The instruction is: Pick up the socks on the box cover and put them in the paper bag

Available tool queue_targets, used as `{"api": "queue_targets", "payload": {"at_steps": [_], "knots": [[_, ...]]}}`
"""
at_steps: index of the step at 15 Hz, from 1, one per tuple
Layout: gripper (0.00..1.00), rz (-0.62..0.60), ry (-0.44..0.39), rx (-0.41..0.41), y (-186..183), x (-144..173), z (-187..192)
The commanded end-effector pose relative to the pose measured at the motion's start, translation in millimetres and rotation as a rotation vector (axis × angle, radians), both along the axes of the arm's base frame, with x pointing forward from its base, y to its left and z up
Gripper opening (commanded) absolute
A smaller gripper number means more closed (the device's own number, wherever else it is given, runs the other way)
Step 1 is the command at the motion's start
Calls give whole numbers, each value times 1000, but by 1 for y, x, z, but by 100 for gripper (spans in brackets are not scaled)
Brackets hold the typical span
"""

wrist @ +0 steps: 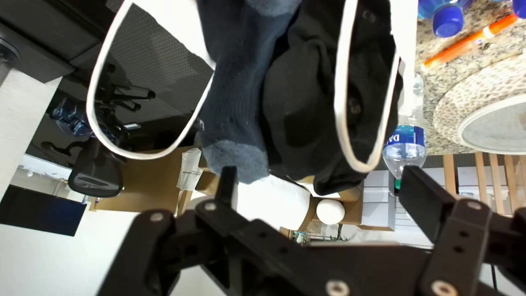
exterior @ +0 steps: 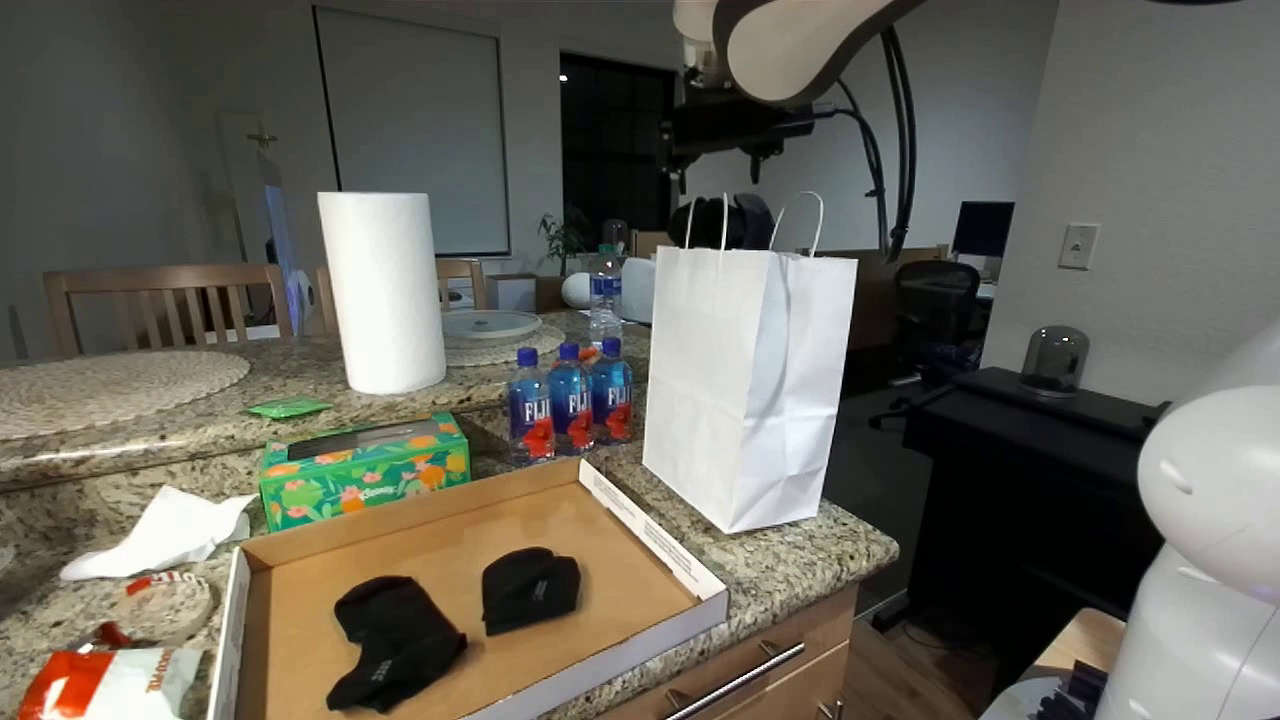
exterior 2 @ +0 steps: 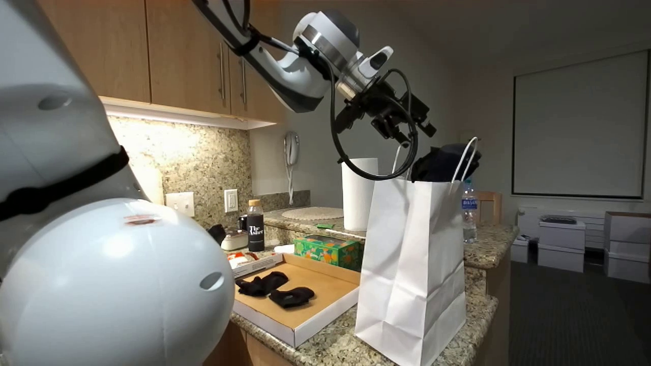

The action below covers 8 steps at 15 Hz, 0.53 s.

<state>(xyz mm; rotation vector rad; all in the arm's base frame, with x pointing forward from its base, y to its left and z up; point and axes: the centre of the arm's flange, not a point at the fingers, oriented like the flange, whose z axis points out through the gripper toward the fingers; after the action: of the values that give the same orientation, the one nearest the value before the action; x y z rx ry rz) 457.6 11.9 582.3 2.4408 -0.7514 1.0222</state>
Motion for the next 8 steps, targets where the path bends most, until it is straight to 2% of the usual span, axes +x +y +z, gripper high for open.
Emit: {"api": "queue_targets", "payload": {"at_steps": [1, 5, 8], "knots": [[100, 70, -7, 20, -5, -14, 24], [100, 125, -47, 106, -20, -20, 55], [100, 229, -76, 235, -37, -20, 84]]}}
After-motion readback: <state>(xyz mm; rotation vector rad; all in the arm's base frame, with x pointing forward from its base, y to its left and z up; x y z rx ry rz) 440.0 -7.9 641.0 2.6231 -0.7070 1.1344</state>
